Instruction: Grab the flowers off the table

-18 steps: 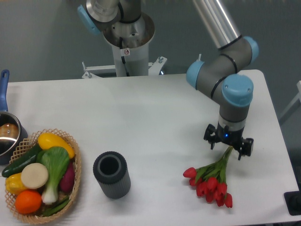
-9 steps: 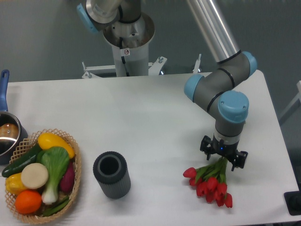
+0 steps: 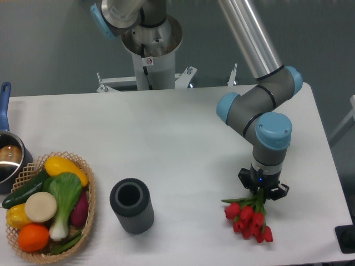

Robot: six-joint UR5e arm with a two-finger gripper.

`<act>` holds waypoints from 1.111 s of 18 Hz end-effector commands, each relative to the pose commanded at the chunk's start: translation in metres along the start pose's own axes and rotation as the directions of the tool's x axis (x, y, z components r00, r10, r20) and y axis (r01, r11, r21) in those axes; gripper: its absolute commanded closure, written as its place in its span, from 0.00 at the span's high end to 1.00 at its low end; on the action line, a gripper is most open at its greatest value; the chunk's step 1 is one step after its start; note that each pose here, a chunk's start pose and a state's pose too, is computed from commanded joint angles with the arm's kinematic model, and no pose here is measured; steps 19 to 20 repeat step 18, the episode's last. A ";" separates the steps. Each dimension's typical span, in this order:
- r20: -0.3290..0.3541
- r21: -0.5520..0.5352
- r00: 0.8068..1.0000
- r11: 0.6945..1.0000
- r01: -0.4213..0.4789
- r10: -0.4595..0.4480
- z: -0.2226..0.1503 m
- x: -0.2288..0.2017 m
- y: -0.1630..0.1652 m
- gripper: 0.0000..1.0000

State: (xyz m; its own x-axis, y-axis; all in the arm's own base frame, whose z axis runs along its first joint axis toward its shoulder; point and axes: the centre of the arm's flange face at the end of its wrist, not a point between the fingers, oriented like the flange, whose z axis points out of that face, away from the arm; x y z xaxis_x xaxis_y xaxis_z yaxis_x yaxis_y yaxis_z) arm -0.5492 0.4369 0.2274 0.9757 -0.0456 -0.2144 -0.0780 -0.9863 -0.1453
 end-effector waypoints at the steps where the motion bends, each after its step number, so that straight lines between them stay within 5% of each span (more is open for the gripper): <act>1: 0.008 0.000 1.000 1.000 0.004 -0.004 -0.006 -0.001 0.001 0.00; 6: 0.088 -0.038 0.994 0.997 0.066 -0.062 -0.060 -0.014 0.012 0.00; 20: 0.073 -0.066 0.987 0.987 0.150 -0.145 -0.101 -0.050 0.045 0.00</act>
